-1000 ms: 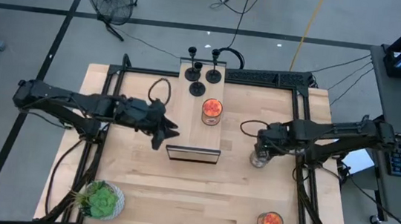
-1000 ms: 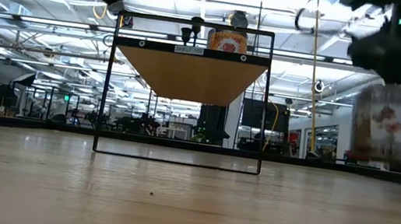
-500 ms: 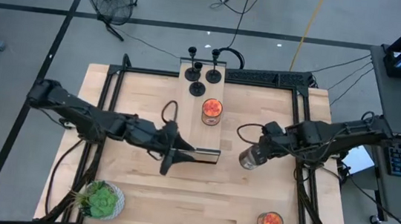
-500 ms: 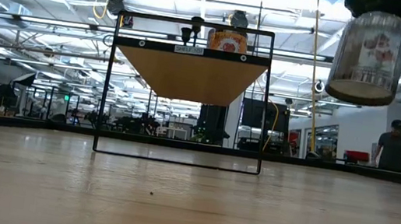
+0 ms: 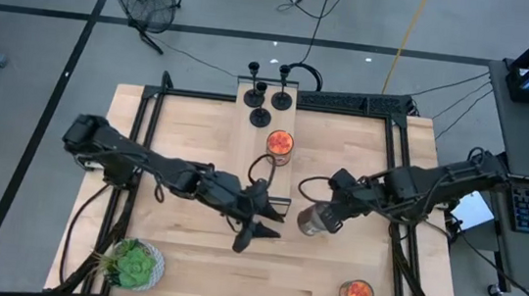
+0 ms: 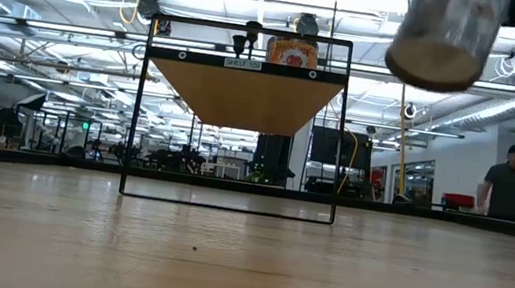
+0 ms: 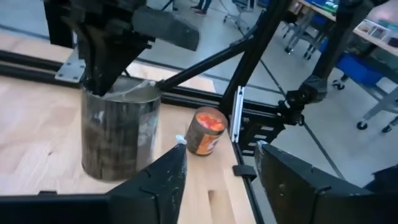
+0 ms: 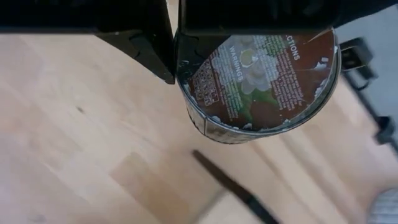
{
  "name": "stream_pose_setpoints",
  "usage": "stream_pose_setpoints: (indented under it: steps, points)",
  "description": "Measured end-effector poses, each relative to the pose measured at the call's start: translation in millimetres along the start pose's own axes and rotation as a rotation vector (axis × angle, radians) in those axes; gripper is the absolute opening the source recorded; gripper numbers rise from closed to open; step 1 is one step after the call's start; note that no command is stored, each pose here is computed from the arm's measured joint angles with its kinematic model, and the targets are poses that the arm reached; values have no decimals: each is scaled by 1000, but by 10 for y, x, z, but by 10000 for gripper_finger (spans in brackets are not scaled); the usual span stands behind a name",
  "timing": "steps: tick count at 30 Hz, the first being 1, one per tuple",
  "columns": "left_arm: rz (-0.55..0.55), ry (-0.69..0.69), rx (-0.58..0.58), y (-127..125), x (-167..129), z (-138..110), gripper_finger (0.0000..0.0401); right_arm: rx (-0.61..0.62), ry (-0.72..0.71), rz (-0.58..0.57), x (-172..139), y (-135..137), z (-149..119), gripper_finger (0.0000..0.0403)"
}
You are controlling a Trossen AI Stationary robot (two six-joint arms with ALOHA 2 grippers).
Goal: Pick & Place candle stick holders
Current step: Put the brown scented candle on the shelf
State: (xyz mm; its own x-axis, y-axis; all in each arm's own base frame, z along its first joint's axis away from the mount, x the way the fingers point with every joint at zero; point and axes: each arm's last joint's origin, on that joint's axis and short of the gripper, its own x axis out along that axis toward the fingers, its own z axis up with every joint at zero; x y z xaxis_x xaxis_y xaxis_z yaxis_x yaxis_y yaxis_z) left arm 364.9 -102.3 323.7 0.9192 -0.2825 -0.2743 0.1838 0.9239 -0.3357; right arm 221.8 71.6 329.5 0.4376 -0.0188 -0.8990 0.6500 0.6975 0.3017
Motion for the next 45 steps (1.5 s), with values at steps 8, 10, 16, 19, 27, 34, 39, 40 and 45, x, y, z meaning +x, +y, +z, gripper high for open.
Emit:
stream_pose_setpoints:
  steps: [8, 10, 16, 19, 27, 34, 39, 40, 45]
  points:
    - [9, 39, -21, 62, 209, -155, 273, -53, -9, 74, -74, 117, -78, 0]
    - [-21, 45, -19, 65, 255, -185, 290, -60, -10, 83, -78, 133, -95, 0]
    - [-25, 23, -70, 81, 311, -200, 307, -76, -25, 89, -89, 157, -130, 0]
    - [-9, 25, -99, 86, 309, -204, 301, -79, -26, 89, -90, 160, -137, 0]
    - [-6, 22, -158, 89, 306, -199, 283, -89, -29, 87, -90, 158, -135, 0]
    - [-52, -19, -114, 65, 305, -151, 283, -104, -30, 87, -90, 159, -135, 0]
    - [-58, -14, -96, 68, 305, -154, 296, -104, -30, 88, -90, 159, -135, 0]
    - [-59, -16, -96, 67, 304, -151, 306, -105, -30, 88, -90, 159, -135, 0]
    - [12, -42, -65, 113, 322, -152, 384, -110, -42, 111, -93, 182, -125, 0]
